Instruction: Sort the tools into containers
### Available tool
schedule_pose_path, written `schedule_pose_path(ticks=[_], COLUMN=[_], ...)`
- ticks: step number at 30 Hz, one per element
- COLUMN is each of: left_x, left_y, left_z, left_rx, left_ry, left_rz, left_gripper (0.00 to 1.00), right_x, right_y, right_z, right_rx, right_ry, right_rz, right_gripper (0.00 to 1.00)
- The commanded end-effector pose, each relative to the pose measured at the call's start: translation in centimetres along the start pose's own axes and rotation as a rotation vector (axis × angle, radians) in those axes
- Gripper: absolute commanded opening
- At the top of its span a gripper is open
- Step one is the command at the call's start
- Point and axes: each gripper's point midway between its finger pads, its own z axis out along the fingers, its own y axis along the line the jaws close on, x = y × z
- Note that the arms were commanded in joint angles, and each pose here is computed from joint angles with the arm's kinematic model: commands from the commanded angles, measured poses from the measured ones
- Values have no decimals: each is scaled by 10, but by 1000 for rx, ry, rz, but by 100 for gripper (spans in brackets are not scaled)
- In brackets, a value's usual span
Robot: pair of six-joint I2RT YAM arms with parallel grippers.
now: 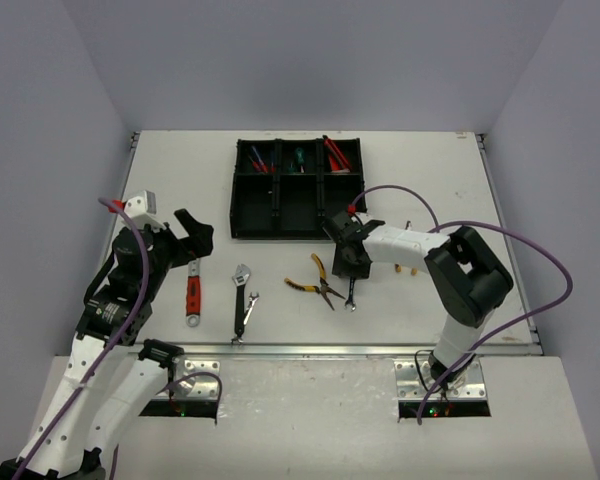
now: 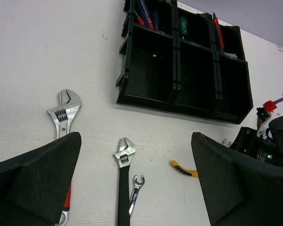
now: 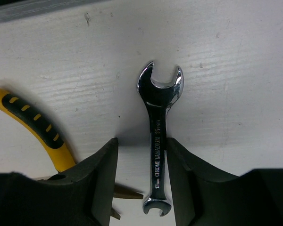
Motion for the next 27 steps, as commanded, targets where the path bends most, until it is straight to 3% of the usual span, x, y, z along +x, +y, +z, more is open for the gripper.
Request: schedule_pose_path(ticks=[1,9,27], left_x=[-8,-6,-4], left_y=[-12,-13,-14], left_z=[0,1,1], left_rx=[52,53,52], left_ry=[-30,-23,-17], left_rz=[10,14,17], left_gripper=[100,100,100], right_x=[23,27,44], right_y=[-12,-22,-24], right_z=[11,5,-1], right_rx=[30,27,5], right_ry=[49,59,148], right_rz=[14,15,-54], right_gripper=[45,40,39])
